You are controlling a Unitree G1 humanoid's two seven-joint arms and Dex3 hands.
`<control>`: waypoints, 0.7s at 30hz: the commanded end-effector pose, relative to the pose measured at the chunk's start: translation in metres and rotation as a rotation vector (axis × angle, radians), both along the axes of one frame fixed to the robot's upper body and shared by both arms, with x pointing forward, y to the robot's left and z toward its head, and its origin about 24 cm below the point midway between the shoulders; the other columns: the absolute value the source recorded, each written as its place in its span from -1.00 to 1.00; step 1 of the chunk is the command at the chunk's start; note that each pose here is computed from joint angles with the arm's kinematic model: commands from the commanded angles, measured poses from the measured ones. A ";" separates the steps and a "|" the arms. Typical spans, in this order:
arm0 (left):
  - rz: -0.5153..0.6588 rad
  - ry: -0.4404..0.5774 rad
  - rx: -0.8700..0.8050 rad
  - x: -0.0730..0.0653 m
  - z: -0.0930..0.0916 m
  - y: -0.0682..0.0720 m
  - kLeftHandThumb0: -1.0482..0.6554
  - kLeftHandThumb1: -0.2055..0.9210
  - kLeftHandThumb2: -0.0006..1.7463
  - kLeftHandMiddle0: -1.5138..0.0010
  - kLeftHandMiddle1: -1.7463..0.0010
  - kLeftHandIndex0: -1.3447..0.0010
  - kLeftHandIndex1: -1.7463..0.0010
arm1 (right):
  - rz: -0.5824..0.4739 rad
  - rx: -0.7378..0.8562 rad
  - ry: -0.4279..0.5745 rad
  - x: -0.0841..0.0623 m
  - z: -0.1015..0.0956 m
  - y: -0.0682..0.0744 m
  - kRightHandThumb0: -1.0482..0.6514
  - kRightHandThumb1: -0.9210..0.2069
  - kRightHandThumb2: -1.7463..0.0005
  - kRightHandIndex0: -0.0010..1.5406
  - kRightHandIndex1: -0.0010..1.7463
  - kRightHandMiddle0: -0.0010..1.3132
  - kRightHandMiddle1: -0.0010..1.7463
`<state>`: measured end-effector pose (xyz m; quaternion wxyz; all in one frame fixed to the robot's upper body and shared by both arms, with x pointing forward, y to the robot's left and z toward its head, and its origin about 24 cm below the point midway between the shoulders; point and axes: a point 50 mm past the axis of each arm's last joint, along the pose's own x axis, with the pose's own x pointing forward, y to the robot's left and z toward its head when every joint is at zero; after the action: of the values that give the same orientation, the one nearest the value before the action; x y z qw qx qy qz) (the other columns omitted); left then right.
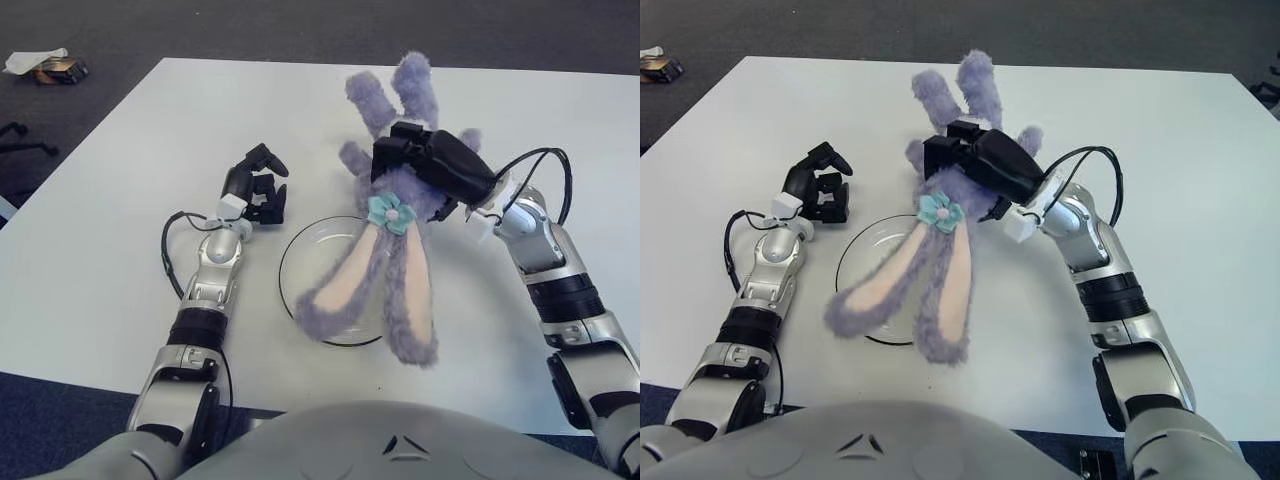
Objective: Put the doll into the plate.
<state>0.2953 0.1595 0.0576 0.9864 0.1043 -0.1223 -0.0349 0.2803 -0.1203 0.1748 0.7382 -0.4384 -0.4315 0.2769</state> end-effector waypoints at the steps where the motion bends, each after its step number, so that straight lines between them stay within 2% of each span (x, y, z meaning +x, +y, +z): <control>1: -0.002 0.115 -0.012 -0.019 -0.033 0.002 -0.35 -0.13 0.55 -0.61 -1.00 0.05 -1.00 | -0.005 0.045 -0.055 0.002 0.011 0.000 0.23 0.45 -0.75 0.06 0.86 -0.17 1.00; 13: -0.084 0.017 0.037 -0.022 -0.028 0.008 -0.36 -0.15 0.57 -0.70 -1.00 0.03 -1.00 | -0.083 0.107 -0.097 0.010 0.023 -0.004 0.23 0.56 -0.84 0.10 0.89 -0.09 1.00; 21: -0.107 -0.057 0.080 -0.022 -0.023 0.014 -0.36 -0.16 0.58 -0.74 -1.00 0.03 -1.00 | -0.184 0.137 -0.160 0.018 0.032 -0.009 0.23 0.58 -0.84 0.12 0.86 -0.08 1.00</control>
<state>0.2916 0.1660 0.0744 0.9623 0.1288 -0.2247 -0.0835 0.2954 -0.1275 0.1948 0.7581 -0.4423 -0.4473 0.1721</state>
